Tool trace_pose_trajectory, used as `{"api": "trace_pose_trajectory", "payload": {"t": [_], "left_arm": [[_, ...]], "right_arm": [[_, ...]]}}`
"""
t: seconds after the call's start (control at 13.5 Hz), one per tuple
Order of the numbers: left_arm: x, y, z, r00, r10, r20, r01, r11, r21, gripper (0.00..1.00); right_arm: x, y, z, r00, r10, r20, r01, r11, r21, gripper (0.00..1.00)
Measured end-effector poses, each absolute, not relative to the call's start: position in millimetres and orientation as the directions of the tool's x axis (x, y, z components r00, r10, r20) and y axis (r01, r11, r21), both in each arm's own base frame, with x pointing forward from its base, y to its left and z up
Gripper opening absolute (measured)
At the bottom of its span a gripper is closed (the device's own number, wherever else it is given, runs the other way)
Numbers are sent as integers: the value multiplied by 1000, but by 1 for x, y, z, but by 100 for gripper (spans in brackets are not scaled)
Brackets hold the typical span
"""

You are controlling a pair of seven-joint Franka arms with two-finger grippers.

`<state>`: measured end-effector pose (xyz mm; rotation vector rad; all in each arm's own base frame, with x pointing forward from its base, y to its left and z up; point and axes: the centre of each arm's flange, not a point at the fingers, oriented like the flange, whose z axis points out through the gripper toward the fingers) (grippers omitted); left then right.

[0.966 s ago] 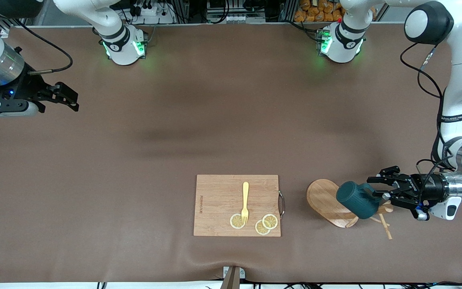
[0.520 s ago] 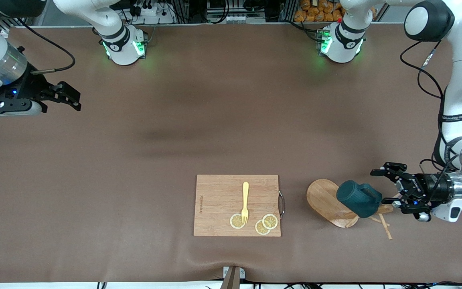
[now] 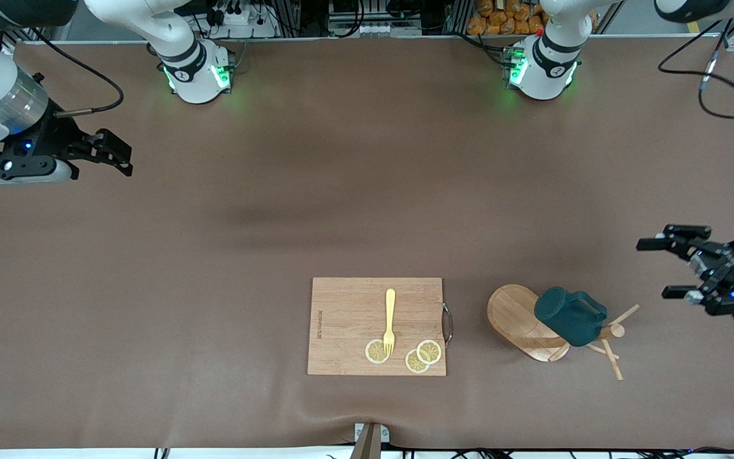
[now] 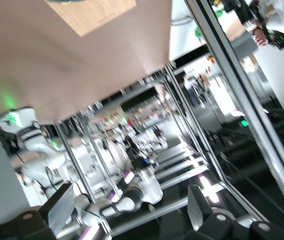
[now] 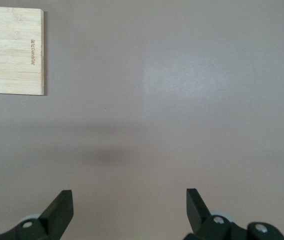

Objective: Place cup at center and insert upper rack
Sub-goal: 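Open the left gripper and pull it away from the mug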

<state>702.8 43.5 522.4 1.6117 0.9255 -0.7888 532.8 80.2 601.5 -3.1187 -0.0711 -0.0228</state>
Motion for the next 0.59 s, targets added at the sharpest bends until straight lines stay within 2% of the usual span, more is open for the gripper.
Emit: {"api": "trace_pose_trajectory", "payload": {"t": [0.3, 0.59], "left_arm": [[674, 21, 575, 546, 344, -764, 835, -301, 461, 100], [651, -43, 597, 630, 473, -616, 763, -525, 377, 100]], "right_arm": [[526, 75, 613, 999, 41, 19, 41, -999, -27, 100], [513, 44, 627, 1000, -4, -1, -4, -999, -36, 100]]}}
